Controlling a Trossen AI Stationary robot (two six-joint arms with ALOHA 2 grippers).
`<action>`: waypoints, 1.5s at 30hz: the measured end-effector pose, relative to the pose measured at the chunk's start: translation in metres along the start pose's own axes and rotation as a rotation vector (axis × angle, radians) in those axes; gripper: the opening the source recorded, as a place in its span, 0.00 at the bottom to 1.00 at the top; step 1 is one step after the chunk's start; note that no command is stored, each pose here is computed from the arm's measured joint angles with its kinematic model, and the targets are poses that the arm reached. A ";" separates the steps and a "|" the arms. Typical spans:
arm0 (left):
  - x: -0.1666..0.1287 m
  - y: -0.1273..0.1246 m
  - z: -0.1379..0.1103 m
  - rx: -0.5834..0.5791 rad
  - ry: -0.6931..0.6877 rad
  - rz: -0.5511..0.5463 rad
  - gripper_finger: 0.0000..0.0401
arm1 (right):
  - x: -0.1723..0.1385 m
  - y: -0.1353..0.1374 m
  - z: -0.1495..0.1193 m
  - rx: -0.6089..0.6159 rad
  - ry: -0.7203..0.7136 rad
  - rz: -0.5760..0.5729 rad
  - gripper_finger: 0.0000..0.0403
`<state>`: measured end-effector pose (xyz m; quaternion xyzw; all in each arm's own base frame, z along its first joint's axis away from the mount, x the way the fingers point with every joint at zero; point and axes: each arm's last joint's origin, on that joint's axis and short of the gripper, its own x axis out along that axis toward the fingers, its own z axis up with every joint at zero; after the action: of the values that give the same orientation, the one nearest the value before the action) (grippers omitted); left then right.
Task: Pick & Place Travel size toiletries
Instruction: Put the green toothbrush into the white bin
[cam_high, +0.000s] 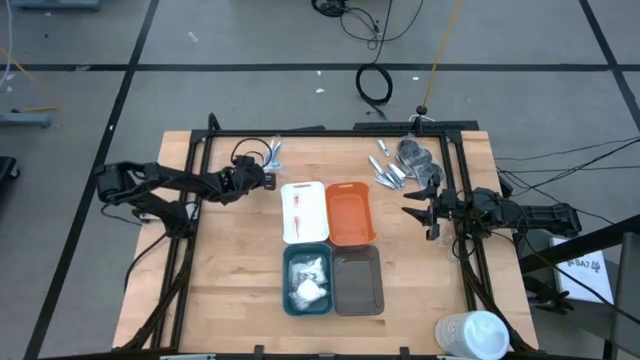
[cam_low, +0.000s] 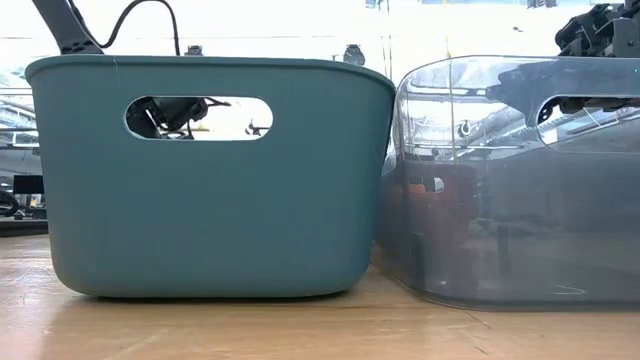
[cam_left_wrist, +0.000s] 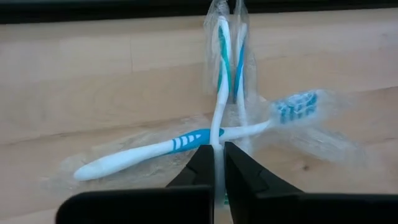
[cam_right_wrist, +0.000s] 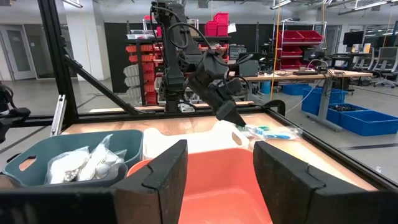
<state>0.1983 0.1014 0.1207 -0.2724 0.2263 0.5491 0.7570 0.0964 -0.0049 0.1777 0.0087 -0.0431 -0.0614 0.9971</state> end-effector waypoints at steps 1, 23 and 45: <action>-0.002 -0.001 0.001 0.006 -0.006 -0.006 0.01 | 0.000 0.000 0.000 0.000 0.000 0.000 0.43; -0.055 -0.017 0.019 0.026 -0.143 -0.251 0.01 | 0.000 0.000 0.000 0.000 0.000 0.000 0.44; -0.114 -0.050 -0.022 0.047 -0.096 -0.586 0.03 | 0.000 0.000 0.000 0.000 0.000 0.000 0.43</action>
<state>0.2113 -0.0061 0.1859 -0.2824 0.1145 0.3143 0.8991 0.0964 -0.0049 0.1777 0.0089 -0.0429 -0.0614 0.9971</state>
